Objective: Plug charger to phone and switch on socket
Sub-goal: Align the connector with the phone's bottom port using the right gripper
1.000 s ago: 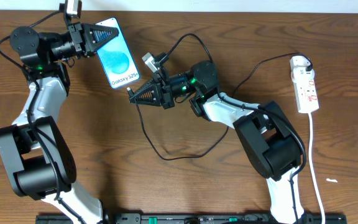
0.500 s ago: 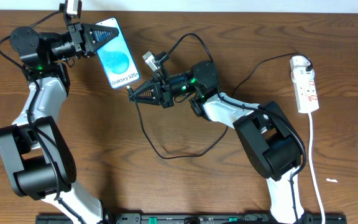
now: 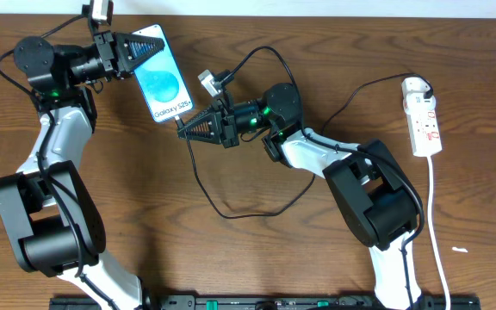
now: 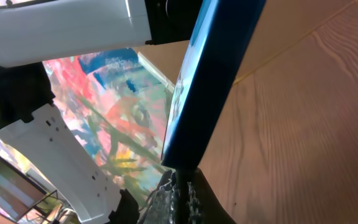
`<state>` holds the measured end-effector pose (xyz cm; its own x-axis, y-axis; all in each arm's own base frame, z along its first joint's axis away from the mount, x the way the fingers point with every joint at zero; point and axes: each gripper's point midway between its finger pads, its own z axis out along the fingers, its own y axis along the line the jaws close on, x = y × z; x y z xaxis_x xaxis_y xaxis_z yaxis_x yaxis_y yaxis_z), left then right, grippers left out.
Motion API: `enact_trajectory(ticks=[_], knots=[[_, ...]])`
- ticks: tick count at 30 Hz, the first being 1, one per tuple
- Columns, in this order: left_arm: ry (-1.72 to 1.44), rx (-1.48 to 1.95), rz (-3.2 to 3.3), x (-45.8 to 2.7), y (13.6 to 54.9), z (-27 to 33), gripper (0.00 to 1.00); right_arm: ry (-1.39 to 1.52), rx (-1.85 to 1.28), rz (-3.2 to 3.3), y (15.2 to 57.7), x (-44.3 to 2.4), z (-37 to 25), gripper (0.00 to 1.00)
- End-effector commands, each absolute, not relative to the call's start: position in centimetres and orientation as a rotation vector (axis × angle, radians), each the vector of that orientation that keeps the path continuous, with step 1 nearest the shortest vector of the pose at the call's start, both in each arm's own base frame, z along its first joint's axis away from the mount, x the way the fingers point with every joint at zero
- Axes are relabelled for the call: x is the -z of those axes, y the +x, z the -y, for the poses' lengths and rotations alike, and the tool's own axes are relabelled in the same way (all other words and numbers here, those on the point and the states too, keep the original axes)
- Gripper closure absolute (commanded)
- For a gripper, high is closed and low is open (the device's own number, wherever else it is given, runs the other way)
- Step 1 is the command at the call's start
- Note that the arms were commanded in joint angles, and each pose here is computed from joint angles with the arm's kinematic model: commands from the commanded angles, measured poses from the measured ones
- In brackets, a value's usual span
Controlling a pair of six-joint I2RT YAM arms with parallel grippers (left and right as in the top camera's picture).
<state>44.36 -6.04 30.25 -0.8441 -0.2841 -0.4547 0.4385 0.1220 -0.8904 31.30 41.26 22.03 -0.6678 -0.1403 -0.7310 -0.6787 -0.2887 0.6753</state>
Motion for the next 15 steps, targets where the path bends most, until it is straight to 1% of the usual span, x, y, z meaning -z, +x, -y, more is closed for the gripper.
enact_trajectory(ticks=[1,15], knots=[[0.199,1.742,-1.856,-30.94,43.94,6.06,0.93,-1.012,-1.998,-1.566,31.61,-22.52,-41.51,0.99],[0.209,1.735,-1.852,-30.94,43.94,6.06,0.93,-1.021,-2.001,-1.567,31.47,-22.47,-41.50,0.99]])
